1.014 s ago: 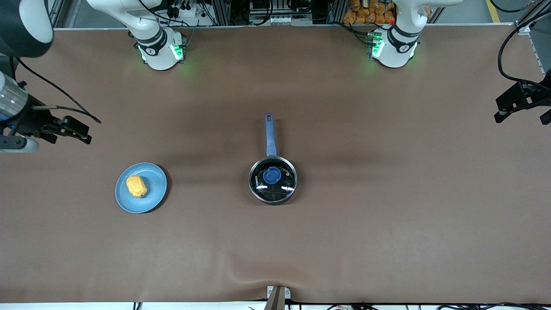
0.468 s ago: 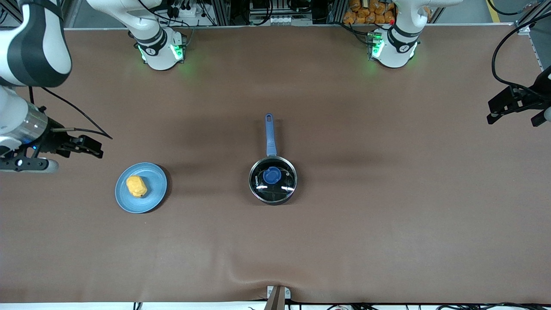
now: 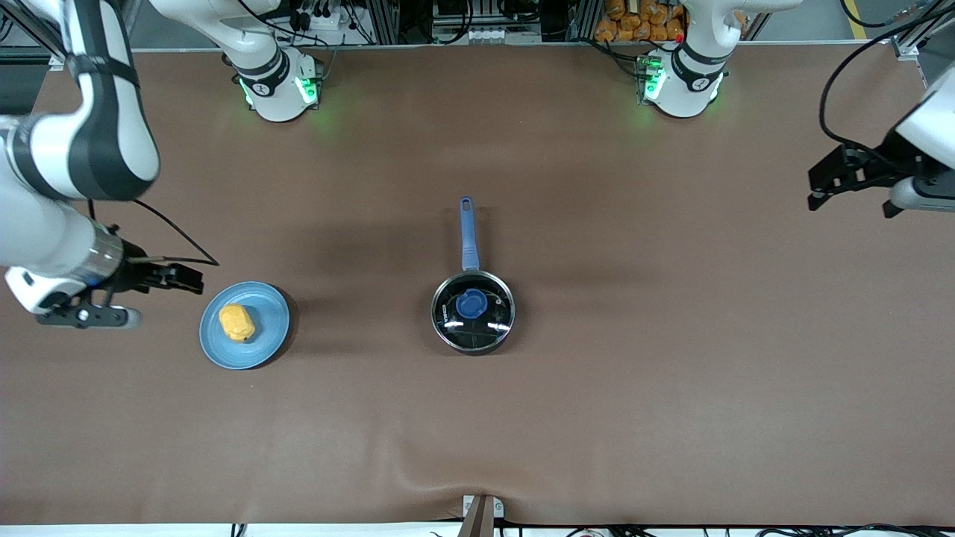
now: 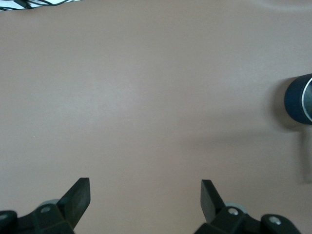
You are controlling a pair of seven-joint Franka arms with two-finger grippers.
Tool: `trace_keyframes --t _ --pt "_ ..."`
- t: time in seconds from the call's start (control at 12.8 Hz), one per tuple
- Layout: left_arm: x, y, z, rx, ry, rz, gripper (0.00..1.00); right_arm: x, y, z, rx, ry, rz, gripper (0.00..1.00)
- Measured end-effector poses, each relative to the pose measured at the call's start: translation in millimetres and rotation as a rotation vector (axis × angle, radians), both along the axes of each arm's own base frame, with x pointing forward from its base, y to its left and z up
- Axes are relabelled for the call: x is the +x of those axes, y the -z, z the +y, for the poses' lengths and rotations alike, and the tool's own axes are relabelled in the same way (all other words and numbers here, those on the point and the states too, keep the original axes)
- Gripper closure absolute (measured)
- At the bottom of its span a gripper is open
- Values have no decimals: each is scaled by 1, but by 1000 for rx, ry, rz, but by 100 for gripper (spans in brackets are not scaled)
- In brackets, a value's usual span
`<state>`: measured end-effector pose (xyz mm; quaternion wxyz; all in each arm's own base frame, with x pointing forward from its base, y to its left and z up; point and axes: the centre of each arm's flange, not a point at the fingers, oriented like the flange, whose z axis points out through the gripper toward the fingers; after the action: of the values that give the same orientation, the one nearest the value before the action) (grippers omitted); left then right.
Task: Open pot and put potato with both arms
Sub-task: 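Reach the right gripper to the potato while the left gripper approaches the lid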
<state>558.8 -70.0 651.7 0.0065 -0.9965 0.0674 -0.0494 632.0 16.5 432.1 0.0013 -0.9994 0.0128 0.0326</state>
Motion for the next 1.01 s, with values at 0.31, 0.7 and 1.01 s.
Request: trace_keyframes --t 0.31,0.7,1.01 --pt "-12 4 -71 -18 -35 9 0 16 57 21 -6 -84 10 0" --pt "-18 62 -200 -72 -119 41 0 25 125 39 -12 -188 14 0" --pt "-12 150 -306 -145 -242 58 0 12 185 24 -20 -334 -48 0"
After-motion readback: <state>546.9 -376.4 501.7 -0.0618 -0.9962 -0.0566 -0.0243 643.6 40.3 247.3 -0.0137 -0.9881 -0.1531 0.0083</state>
